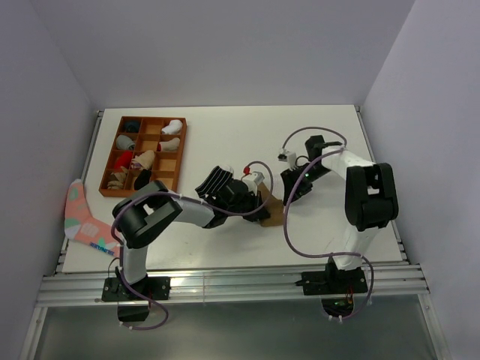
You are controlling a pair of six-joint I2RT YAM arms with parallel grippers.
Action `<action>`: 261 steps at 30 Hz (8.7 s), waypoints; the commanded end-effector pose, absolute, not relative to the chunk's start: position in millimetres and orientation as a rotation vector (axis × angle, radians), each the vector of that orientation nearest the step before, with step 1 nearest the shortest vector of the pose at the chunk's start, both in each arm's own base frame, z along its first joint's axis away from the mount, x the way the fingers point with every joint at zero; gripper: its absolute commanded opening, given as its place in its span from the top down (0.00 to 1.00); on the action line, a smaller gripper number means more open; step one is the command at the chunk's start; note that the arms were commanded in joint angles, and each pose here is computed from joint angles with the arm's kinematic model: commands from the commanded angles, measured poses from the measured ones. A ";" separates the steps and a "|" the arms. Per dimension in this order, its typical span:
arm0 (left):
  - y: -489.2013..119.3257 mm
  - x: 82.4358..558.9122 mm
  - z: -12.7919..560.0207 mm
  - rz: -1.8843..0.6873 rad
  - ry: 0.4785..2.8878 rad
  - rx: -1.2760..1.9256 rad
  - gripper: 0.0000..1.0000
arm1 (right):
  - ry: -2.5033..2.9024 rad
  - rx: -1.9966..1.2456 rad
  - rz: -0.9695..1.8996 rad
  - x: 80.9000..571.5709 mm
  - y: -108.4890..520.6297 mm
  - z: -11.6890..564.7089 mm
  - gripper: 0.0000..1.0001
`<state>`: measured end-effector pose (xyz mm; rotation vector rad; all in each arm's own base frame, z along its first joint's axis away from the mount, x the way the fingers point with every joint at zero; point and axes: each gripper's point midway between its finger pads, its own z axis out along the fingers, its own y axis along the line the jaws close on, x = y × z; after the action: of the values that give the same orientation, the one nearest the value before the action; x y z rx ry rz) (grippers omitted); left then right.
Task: Roll the socks
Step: Roll the sock at the center of the board.
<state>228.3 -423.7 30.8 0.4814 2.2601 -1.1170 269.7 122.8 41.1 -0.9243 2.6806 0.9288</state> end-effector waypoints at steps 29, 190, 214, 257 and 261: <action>-375.3 184.3 -50.5 -1.316 2.909 0.370 1.00 | 1.863 -1.611 0.520 217.5 158.1 61.9 0.38; -374.7 191.7 -38.4 -1.228 2.555 0.318 1.00 | 2.012 -1.491 0.766 231.9 141.4 85.0 0.44; -359.5 182.8 -58.0 -1.229 2.811 0.286 1.00 | 1.750 -1.792 0.439 205.5 171.6 46.5 0.40; -375.2 232.1 -19.2 -1.265 2.587 0.222 0.90 | 2.125 -1.874 0.624 176.3 177.9 25.5 0.86; -379.1 249.3 3.1 -1.266 2.467 0.169 0.85 | 2.207 -1.837 0.671 167.3 176.4 24.5 0.86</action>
<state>228.2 -398.4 25.3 0.2944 2.4678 -1.4997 202.8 178.0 21.0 -1.8780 2.0383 0.4814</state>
